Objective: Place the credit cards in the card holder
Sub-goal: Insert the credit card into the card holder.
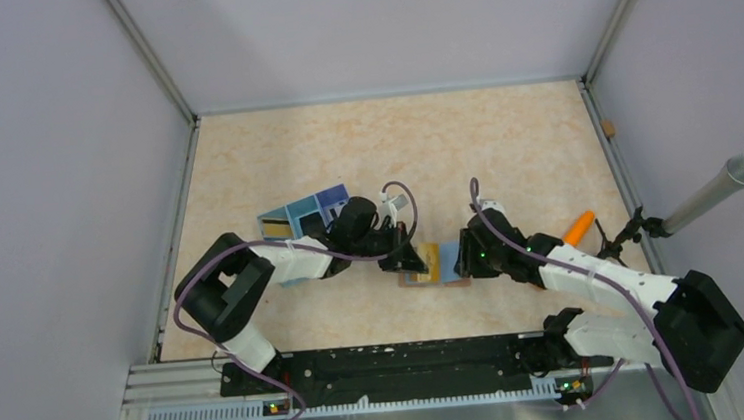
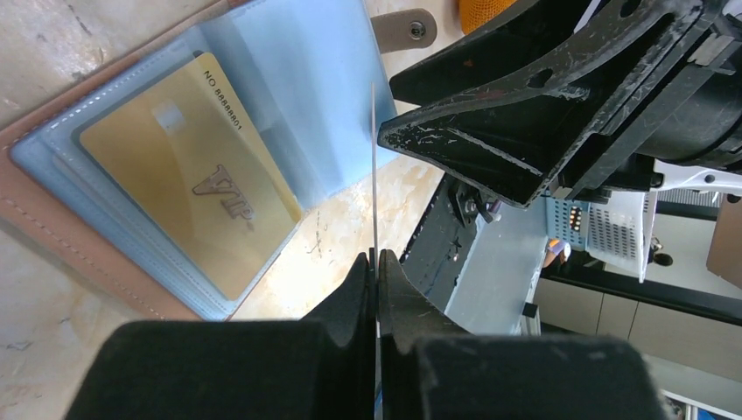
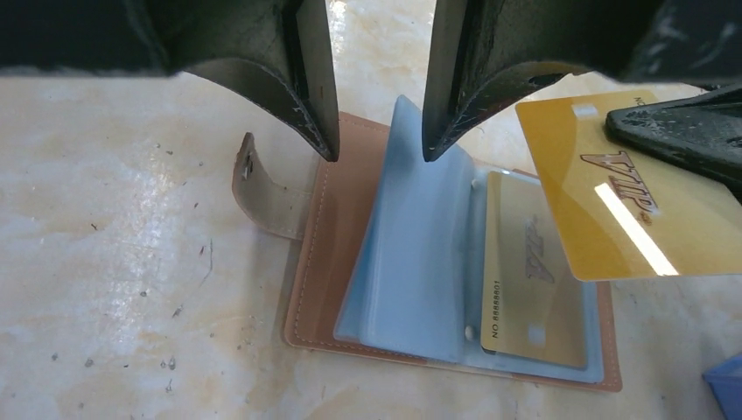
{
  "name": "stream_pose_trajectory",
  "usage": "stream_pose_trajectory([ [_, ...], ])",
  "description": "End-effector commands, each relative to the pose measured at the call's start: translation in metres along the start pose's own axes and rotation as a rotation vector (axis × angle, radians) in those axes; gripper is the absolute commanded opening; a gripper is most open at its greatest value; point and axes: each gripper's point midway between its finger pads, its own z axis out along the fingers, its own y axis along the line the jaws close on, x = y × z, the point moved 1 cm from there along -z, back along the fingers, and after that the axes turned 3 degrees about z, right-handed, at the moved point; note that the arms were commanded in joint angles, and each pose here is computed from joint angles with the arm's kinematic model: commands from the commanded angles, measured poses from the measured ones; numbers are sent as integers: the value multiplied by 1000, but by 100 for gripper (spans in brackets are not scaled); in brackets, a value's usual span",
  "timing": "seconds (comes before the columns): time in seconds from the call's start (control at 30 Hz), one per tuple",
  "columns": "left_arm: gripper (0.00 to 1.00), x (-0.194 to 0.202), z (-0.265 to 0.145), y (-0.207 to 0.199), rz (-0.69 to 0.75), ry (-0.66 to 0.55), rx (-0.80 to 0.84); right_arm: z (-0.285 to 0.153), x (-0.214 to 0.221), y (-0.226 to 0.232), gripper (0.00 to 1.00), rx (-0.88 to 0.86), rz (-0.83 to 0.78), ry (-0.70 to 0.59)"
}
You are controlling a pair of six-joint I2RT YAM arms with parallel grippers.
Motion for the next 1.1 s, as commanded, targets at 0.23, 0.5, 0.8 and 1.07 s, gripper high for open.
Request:
stream_pose_trajectory([
  [0.23, 0, -4, 17, 3, -16, -14, 0, 13, 3, -3, 14, 15, 15, -5],
  [0.5, 0, 0, 25, 7, -63, -4, 4, 20, 13, -20, 0, 105, 21, 31],
  [0.8, 0, 6, 30, 18, -128, 22, -33, 22, 16, -26, 0, 142, 29, 42],
  [1.07, 0, 6, 38, 21, -181, 43, -28, 21, 17, -27, 0, 152, 32, 48],
])
